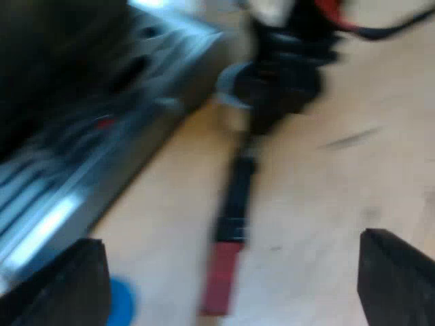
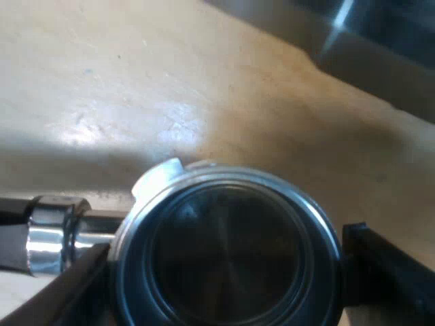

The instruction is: Put the handle in the coffee machine

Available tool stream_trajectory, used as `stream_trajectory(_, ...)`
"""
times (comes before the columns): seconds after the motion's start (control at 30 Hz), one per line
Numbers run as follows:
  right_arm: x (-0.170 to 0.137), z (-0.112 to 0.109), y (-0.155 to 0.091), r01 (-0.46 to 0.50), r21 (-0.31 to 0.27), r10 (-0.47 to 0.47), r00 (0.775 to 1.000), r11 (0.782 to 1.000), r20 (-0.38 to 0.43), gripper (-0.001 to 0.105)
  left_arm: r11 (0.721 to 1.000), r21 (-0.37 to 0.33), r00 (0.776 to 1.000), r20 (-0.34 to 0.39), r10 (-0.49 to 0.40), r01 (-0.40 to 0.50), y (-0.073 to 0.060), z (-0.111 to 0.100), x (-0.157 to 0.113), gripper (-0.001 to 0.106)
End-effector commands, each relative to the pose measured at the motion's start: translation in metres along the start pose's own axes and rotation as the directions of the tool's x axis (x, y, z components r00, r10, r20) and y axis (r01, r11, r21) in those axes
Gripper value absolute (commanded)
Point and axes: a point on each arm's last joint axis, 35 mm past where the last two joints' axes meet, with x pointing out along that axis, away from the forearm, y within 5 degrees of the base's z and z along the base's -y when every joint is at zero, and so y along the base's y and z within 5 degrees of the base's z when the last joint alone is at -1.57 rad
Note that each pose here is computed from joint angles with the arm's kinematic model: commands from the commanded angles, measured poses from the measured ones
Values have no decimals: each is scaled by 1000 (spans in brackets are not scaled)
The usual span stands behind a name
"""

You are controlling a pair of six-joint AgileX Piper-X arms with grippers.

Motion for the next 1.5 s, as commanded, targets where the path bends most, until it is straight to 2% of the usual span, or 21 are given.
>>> stream_trajectory(0.03, -14, -3, -1, 0, 12, 0, 1000, 1000, 17, 0, 997, 40, 998, 12, -62, 62, -2, 2, 0, 75)
stream_trajectory(0.17, -27, -9, -2, -1, 13, 0, 1000, 1000, 26, 0, 993, 95, 997, 8, -77, 76, -4, 2, 1, 75)
stream_trajectory(0.3, -36, -13, -2, -1, 21, 0, 999, 1000, 35, 0, 988, 114, 994, -1, -107, 107, -7, 2, 1, 72)
stream_trajectory(0.33, -39, -14, -2, -3, 20, 2, 999, 1000, 35, 0, 987, 117, 994, -2, -113, 112, -8, 1, 2, 68)
stream_trajectory(0.37, -43, -17, -3, -10, 45, 9, 999, 999, 34, 0, 987, 118, 994, -2, -113, 113, -8, 1, 2, 66)
stream_trajectory(0.4, -47, -19, -3, -15, 66, 13, 999, 998, 30, 0, 987, 117, 994, -2, -113, 112, -8, 1, 2, 57)
stream_trajectory(0.5, -55, -24, -2, -52, 86, 50, 998, 995, 32, 0, 986, 120, 994, -2, -113, 112, -8, 1, 2, 51)
stream_trajectory(0.63, -64, -27, -2, -77, 107, 71, 995, 991, 63, 0, 985, 130, 993, -20, -113, 114, -6, -3, 6, 51)
stream_trajectory(0.8, -77, -27, -2, -98, 120, 86, 991, 988, 107, 0, 987, 98, 989, -87, -118, 126, -1, -23, 21, 52)
stream_trajectory(0.83, -78, -26, -2, -102, 122, 88, 990, 987, 111, 0, 988, 93, 988, -96, -118, 127, -1, -26, 23, 54)
stream_trajectory(0.9, -81, -25, -1, -133, 118, 120, 986, 984, 112, 0, 988, 84, 986, -115, -118, 128, 1, -32, 27, 66)
stream_trajectory(0.97, -81, -25, 0, -150, 116, 136, 984, 982, 114, 0, 988, 81, 985, -121, -121, 131, 1, -34, 28, 73)
stream_trajectory(1.13, -81, -25, 5, -164, 98, 152, 982, 982, 115, 0, 988, 91, 988, -101, -117, 126, 1, -32, 28, 70)
stream_trajectory(1.23, -82, -23, 15, -172, 56, 163, 978, 984, 132, 0, 987, 104, 991, -75, -113, 120, 2, -31, 31, 70)
stream_trajectory(1.37, -83, -21, 24, -176, 27, 170, 973, 984, 154, 0, 988, 96, 989, -90, -113, 122, 3, -36, 35, 70)
stream_trajectory(1.5, -84, -19, 27, -189, 56, 176, 968, 980, 179, 0, 985, 97, 984, -118, -131, 143, 3, -44, 40, 70)
